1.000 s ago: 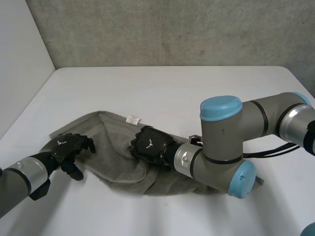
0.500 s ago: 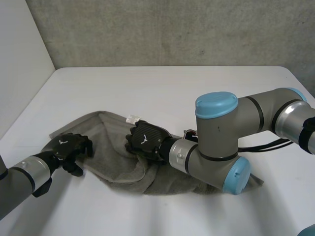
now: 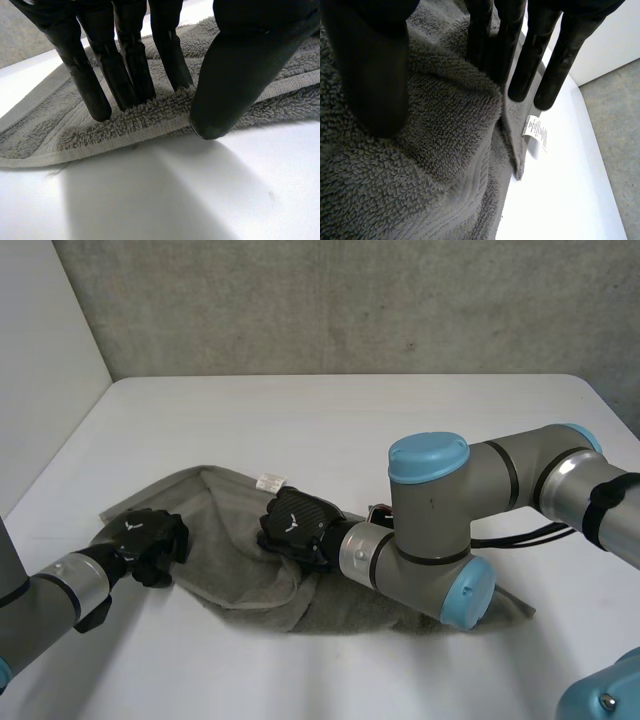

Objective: Fold the towel.

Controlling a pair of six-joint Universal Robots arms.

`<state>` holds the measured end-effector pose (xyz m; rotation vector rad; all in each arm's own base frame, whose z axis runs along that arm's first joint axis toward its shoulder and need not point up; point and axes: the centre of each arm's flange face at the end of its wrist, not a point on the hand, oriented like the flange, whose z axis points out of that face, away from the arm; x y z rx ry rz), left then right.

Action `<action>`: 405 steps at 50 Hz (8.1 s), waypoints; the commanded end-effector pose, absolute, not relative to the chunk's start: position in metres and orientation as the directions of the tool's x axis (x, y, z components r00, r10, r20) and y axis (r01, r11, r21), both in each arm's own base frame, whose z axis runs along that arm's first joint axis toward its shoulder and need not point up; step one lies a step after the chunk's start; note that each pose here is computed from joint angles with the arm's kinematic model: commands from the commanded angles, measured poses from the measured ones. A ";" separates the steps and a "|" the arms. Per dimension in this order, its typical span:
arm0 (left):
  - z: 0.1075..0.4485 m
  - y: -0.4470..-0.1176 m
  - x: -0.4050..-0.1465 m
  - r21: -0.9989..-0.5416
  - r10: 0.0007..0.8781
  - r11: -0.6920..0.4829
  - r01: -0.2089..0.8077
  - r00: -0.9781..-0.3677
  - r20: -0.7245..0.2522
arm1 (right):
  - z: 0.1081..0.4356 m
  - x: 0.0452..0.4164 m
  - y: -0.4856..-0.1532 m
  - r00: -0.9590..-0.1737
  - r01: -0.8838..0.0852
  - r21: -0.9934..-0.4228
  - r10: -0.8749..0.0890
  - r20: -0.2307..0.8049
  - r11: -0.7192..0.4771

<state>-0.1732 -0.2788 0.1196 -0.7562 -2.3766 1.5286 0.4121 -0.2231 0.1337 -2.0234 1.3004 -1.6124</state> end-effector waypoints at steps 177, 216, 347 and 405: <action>0.184 -0.241 -0.235 -0.987 0.472 0.093 0.128 -0.879 -0.069 | 0.122 0.250 -0.267 -0.777 -0.364 -0.922 -0.590 0.221 0.134; 0.176 -0.250 -0.224 -0.984 0.436 0.124 0.129 -0.898 -0.063 | 0.120 0.222 -0.285 -0.849 -0.389 -0.885 -0.472 0.237 0.255; 0.114 -0.254 -0.216 -0.915 0.395 0.268 0.301 -0.901 -0.180 | 0.227 0.176 -0.304 -0.964 -0.064 -0.993 -0.264 0.036 0.097; 0.224 -0.221 -0.189 -0.903 0.407 0.213 0.374 -0.874 -0.266 | 0.232 0.144 -0.256 -0.733 -0.629 -0.755 -0.466 0.495 0.186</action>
